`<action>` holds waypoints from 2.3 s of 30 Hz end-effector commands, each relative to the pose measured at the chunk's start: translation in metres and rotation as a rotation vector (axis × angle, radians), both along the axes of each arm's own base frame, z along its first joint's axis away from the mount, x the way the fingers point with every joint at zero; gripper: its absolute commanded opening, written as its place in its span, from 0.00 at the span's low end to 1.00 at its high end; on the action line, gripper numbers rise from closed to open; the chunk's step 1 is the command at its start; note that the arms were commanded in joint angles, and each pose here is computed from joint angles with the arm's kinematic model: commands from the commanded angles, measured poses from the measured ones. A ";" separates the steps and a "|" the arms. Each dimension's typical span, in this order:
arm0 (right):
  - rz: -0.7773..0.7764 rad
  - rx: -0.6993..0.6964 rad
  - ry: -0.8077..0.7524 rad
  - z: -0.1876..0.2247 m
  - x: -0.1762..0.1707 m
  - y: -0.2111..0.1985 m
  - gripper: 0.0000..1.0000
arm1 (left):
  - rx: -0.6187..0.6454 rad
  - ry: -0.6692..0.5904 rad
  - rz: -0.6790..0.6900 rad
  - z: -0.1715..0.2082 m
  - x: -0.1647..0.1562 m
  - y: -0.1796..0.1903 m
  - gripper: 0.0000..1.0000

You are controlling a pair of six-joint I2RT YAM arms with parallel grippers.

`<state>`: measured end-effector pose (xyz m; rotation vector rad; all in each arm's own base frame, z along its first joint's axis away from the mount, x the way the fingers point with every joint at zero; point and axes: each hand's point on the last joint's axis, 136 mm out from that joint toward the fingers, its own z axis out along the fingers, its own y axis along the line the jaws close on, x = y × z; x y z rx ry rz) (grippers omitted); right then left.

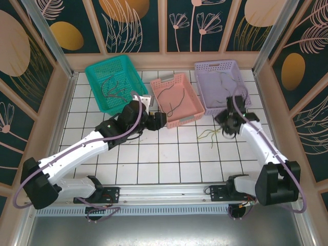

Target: Untangle the cables

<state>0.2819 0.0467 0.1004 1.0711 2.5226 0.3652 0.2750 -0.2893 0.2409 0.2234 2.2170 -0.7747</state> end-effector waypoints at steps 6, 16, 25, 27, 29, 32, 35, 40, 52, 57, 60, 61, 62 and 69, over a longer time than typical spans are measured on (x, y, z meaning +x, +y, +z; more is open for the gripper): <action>0.081 0.090 0.206 -0.067 -0.066 0.025 0.50 | -0.056 -0.024 -0.102 0.016 0.006 -0.032 0.66; 0.090 0.076 0.170 -0.075 -0.046 0.029 0.43 | -0.071 -0.014 -0.101 0.018 0.004 -0.032 0.65; 0.082 0.095 0.172 -0.079 -0.044 0.033 0.00 | -0.085 -0.013 -0.080 0.020 0.002 -0.026 0.64; 0.113 0.028 0.080 -0.049 -0.031 0.033 0.00 | -0.092 -0.010 -0.068 0.022 0.002 -0.025 0.64; 0.188 -0.026 -0.062 -0.006 -0.020 0.043 0.00 | -0.107 -0.006 -0.051 0.026 0.004 -0.024 0.64; 0.284 -0.040 -0.288 0.063 -0.011 0.058 0.00 | -0.155 -0.001 -0.011 0.038 0.007 -0.021 0.66; 0.399 0.048 -0.491 0.121 -0.011 0.082 0.00 | -0.255 0.008 0.008 0.056 0.010 -0.020 0.66; 0.563 0.238 -0.723 0.194 -0.004 0.126 0.00 | -0.434 0.041 0.012 0.079 0.016 -0.019 0.65; 0.631 0.478 -0.783 0.233 0.027 0.182 0.00 | -0.751 0.089 -0.021 0.109 0.018 -0.031 0.71; 0.667 0.523 -0.759 0.232 0.022 0.197 0.00 | -0.794 0.090 0.020 0.108 0.031 -0.032 0.69; 0.676 0.536 -0.742 0.228 0.015 0.203 0.00 | -0.807 0.090 0.056 0.104 0.042 -0.029 0.65; 0.677 0.542 -0.741 0.227 0.013 0.204 0.00 | -0.803 0.089 0.065 0.102 0.045 -0.028 0.63; 0.678 0.545 -0.736 0.226 0.012 0.206 0.00 | -0.799 0.089 0.072 0.099 0.048 -0.027 0.60; 0.695 0.555 -0.723 0.223 0.003 0.210 0.00 | -0.742 0.072 0.099 0.087 0.062 -0.023 0.22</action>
